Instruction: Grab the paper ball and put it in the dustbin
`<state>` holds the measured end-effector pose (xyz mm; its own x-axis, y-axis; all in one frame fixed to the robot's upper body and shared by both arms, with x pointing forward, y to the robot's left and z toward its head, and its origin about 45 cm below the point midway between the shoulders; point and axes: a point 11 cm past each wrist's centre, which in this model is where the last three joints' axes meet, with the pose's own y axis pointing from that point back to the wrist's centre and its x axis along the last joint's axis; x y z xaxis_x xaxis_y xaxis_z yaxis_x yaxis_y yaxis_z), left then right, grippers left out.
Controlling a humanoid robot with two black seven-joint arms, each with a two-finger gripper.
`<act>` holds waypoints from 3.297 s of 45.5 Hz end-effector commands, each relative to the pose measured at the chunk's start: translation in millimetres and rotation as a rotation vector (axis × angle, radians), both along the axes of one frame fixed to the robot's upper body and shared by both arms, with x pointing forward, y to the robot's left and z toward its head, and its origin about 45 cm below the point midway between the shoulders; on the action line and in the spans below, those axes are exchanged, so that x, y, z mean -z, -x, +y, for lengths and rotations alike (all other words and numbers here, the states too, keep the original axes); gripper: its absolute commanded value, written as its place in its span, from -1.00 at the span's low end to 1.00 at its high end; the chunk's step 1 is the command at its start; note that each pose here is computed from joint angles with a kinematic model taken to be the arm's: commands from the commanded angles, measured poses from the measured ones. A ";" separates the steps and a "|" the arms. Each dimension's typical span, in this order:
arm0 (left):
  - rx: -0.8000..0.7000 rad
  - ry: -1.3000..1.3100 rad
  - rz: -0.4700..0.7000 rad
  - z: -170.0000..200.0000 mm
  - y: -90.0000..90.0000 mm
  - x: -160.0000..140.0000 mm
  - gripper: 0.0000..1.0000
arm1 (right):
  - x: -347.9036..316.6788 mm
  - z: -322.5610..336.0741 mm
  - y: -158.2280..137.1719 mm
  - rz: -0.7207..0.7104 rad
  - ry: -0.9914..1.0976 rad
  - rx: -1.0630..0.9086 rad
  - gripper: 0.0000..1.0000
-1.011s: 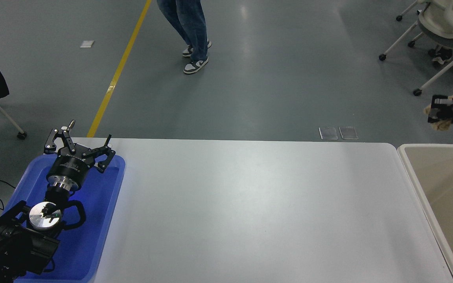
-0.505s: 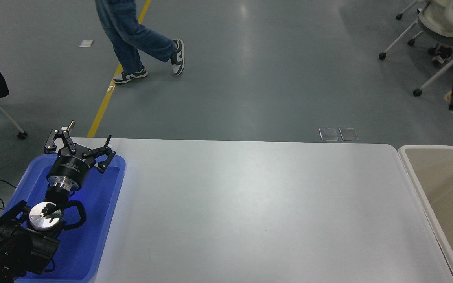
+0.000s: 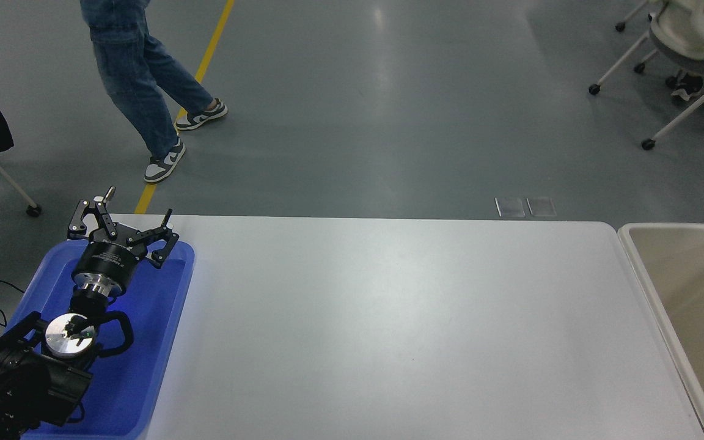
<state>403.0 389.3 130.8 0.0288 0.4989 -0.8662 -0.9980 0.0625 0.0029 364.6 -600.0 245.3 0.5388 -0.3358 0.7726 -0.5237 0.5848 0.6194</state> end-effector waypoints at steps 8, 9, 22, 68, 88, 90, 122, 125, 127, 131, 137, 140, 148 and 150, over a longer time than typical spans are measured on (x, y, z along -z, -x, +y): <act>0.001 0.000 -0.001 -0.2 -0.3 -0.4 1.00 | 73.6 -18.3 35.3 -0.188 0.041 0.182 -1.00; 0.001 0.000 -0.001 -0.2 -0.3 -0.4 1.00 | 77.3 -18.7 37.2 -0.201 0.048 0.191 -1.00; 0.000 0.000 0.000 0.1 -0.1 -0.1 1.00 | 134.2 2.0 62.3 -0.189 -0.001 0.240 -1.00; 0.000 0.000 0.000 0.1 -0.1 -0.1 1.00 | 154.0 13.9 71.7 -0.158 -0.062 0.256 1.00; -0.002 0.000 0.000 0.4 0.4 0.4 1.00 | 100.3 65.8 -22.7 -0.645 -0.570 0.528 1.00; -0.002 0.000 0.000 0.4 0.4 0.4 1.00 | 97.0 73.6 -29.9 -0.670 -0.622 0.539 1.00; -0.003 0.001 -0.001 0.4 -0.1 -0.3 1.00 | -17.6 172.2 -91.8 -1.332 -1.545 0.395 1.00; -0.003 0.001 -0.001 0.4 -0.1 -0.3 1.00 | -15.2 174.5 -87.1 -1.379 -1.572 0.350 1.00; -0.002 0.000 -0.001 0.3 -0.1 -0.2 1.00 | -10.9 174.7 -82.5 -1.400 -1.571 0.312 1.00; -0.002 0.001 0.001 0.4 0.4 0.4 1.00 | -1.9 172.6 -72.5 -1.434 -1.555 0.255 1.00; -0.002 0.000 0.000 0.4 0.4 0.4 1.00 | 20.0 174.3 -58.1 -1.456 -1.553 0.254 1.00; -0.003 0.001 0.000 0.5 0.4 0.4 1.00 | 34.6 178.9 -52.1 -1.432 -1.567 0.277 1.00; 0.001 0.000 -0.001 -0.2 -0.3 -0.4 1.00 | 63.5 189.2 -41.2 -1.382 -1.574 0.333 1.00; -0.001 0.001 -0.001 0.1 0.2 0.1 1.00 | 68.7 191.2 -38.9 -1.368 -1.576 0.341 1.00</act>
